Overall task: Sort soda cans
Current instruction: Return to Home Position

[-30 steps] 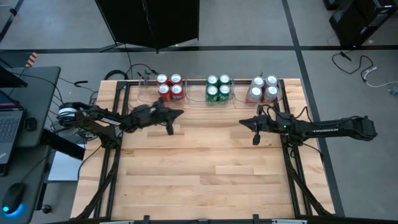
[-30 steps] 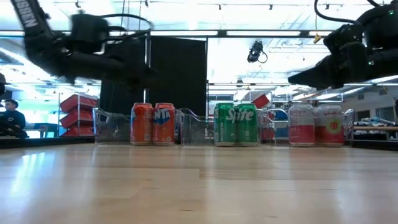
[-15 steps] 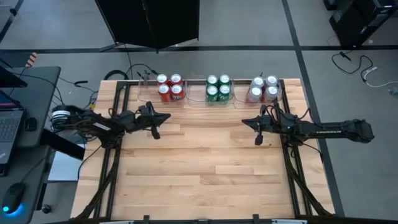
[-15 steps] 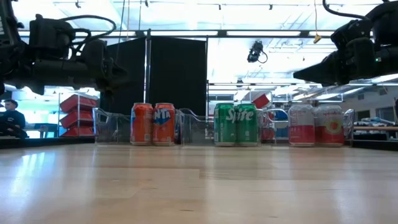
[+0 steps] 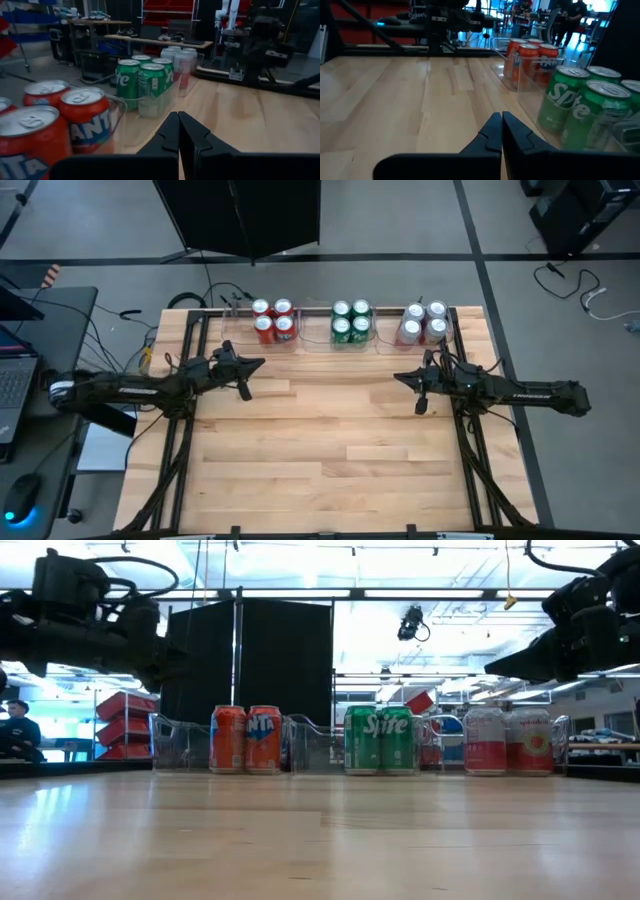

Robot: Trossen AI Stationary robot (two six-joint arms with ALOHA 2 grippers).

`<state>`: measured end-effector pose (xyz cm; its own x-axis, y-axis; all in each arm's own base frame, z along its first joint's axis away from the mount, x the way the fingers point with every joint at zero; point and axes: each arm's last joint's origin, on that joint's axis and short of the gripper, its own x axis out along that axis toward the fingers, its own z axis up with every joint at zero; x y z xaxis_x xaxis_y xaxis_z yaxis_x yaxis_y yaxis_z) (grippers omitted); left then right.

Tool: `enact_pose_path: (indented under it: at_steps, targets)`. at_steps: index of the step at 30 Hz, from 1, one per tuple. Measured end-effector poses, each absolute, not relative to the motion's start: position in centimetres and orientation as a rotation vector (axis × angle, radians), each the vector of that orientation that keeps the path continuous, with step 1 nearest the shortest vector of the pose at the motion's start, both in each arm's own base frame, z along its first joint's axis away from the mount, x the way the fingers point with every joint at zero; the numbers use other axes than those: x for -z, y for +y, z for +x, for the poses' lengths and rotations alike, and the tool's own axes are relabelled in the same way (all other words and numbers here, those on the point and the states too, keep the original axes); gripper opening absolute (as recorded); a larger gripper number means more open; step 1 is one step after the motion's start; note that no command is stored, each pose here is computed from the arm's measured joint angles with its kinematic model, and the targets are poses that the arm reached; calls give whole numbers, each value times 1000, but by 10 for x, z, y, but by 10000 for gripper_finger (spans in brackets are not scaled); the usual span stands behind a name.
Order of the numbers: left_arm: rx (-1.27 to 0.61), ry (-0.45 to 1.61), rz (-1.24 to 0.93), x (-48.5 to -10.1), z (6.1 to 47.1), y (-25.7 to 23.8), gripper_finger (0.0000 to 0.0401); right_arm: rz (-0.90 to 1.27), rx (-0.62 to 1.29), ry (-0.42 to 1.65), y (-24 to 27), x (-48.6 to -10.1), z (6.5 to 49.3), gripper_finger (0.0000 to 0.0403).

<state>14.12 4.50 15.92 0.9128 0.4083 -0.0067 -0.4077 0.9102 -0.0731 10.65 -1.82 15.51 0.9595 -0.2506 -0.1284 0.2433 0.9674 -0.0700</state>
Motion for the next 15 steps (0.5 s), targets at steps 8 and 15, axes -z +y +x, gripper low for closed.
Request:
enact_pose_path:
  at_steps: [8,15]
  targets:
    - [-434,-24,-59,-169,118,38,0,-107,256,36,-17,-164,100,0]
    - [-444,-91,-56,-175,103,31,0,-123,251,32,-17,-165,99,0]
